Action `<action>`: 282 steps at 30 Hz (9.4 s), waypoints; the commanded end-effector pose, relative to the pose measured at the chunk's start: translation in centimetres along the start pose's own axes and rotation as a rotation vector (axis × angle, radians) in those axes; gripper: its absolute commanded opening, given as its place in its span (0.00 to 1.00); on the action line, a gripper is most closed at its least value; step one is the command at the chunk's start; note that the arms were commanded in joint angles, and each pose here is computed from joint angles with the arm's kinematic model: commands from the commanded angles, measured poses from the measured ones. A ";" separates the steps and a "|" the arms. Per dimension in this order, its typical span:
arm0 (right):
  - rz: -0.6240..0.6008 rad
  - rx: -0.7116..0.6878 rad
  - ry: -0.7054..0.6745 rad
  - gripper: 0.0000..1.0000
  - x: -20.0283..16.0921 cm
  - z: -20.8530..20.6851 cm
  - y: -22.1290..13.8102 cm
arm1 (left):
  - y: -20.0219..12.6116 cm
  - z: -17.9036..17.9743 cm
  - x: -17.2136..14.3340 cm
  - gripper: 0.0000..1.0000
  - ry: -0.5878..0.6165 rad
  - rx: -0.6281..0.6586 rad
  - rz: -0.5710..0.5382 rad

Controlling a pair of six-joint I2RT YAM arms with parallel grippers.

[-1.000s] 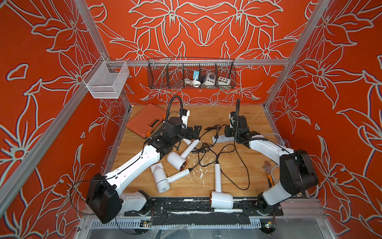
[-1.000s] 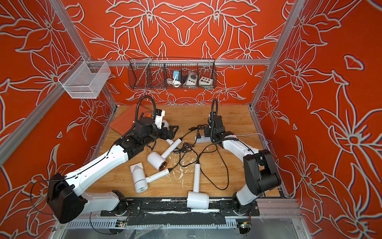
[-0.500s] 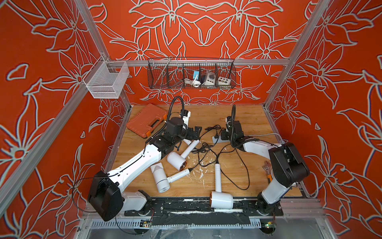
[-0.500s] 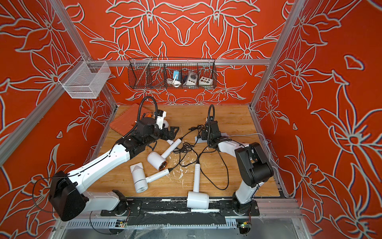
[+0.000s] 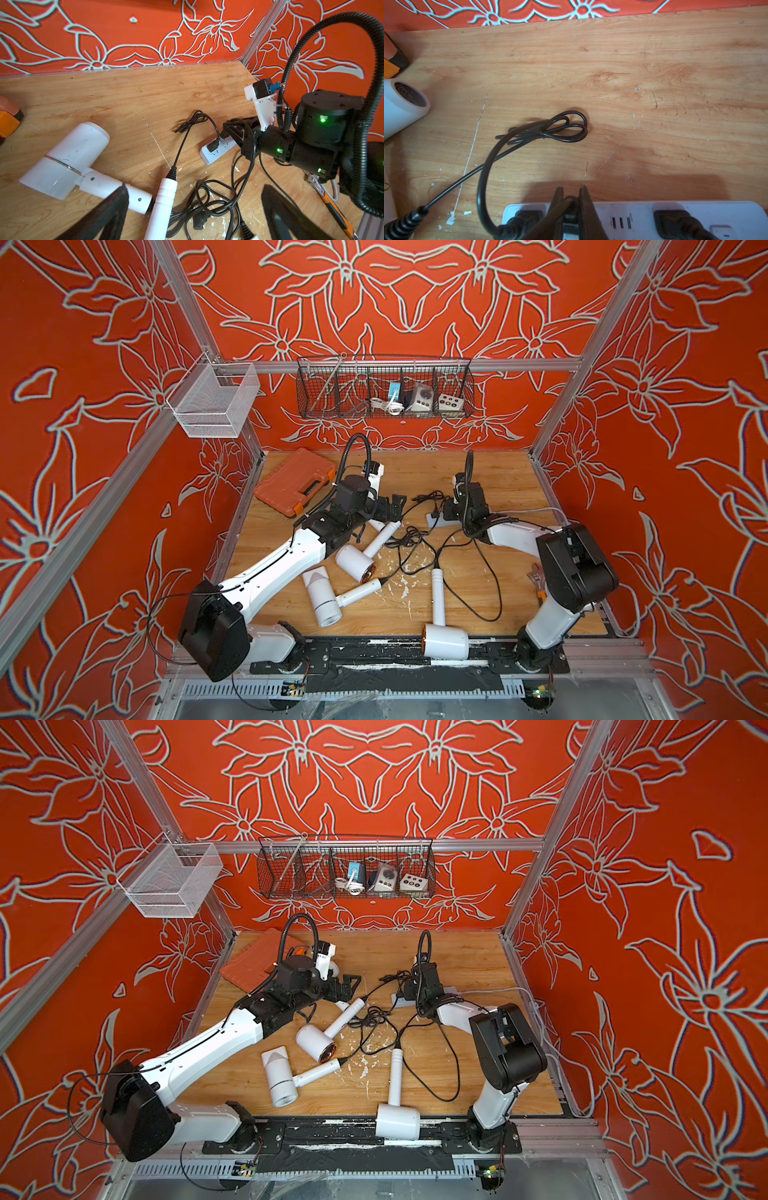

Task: Charge the blow dryers
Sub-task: Insert the plug into the socket, then pick up the plug from the center of the board.

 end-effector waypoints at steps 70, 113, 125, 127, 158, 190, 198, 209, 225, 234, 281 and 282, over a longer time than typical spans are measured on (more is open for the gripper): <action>0.008 -0.141 -0.029 0.00 -5.5 1.1 1.4 | -1.2 0.5 1.2 0.99 -0.027 -0.030 -0.049; 0.173 -0.076 0.037 0.00 -8.9 1.8 1.0 | -1.3 1.3 1.5 0.99 -0.062 -0.046 -0.054; 0.093 -0.146 -0.016 0.00 -12.1 3.0 0.2 | -1.1 1.4 1.4 0.99 -0.070 -0.050 -0.049; 0.074 -0.146 -0.008 0.00 -12.3 2.9 0.2 | -1.1 1.4 1.4 0.99 -0.069 -0.051 -0.049; 0.327 -0.201 -0.021 0.00 -11.7 2.8 0.2 | -1.3 1.6 1.6 0.99 -0.082 -0.060 -0.055; 0.522 -0.177 0.174 0.07 -14.9 3.1 1.8 | -1.4 1.8 1.7 0.99 -0.087 -0.056 -0.059; 0.567 -0.177 0.116 0.53 -12.9 3.5 0.9 | -1.6 1.7 1.8 0.99 -0.085 -0.058 -0.065; 0.465 -0.177 0.149 0.60 -8.9 2.4 -6.7 | -2.0 1.7 2.1 0.99 -0.082 -0.055 -0.081; 0.170 0.170 0.110 0.99 -3.9 2.6 -17.0 | -2.3 1.5 2.1 0.99 -0.085 -0.071 -0.080; 0.341 0.473 0.071 0.99 -3.4 6.5 -16.0 | 0.0 1.9 1.2 0.98 -0.089 -0.057 0.025; 0.404 0.350 0.525 0.32 -5.4 7.2 -10.4 | 1.2 2.3 0.9 0.98 -0.084 -0.016 0.081; 0.410 0.340 0.549 0.33 -5.5 6.9 -10.4 | 1.2 2.4 0.9 0.98 -0.085 -0.017 0.082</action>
Point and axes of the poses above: each gripper's point midway between its finger pads, its own y axis out along the fingers, its own z axis along the line the jaws close on, x = y × z, the point moved 10 cm from there along -y, back along the fingers, and after that the axes turned 2 degrees about -y, right-handed, at the moved point
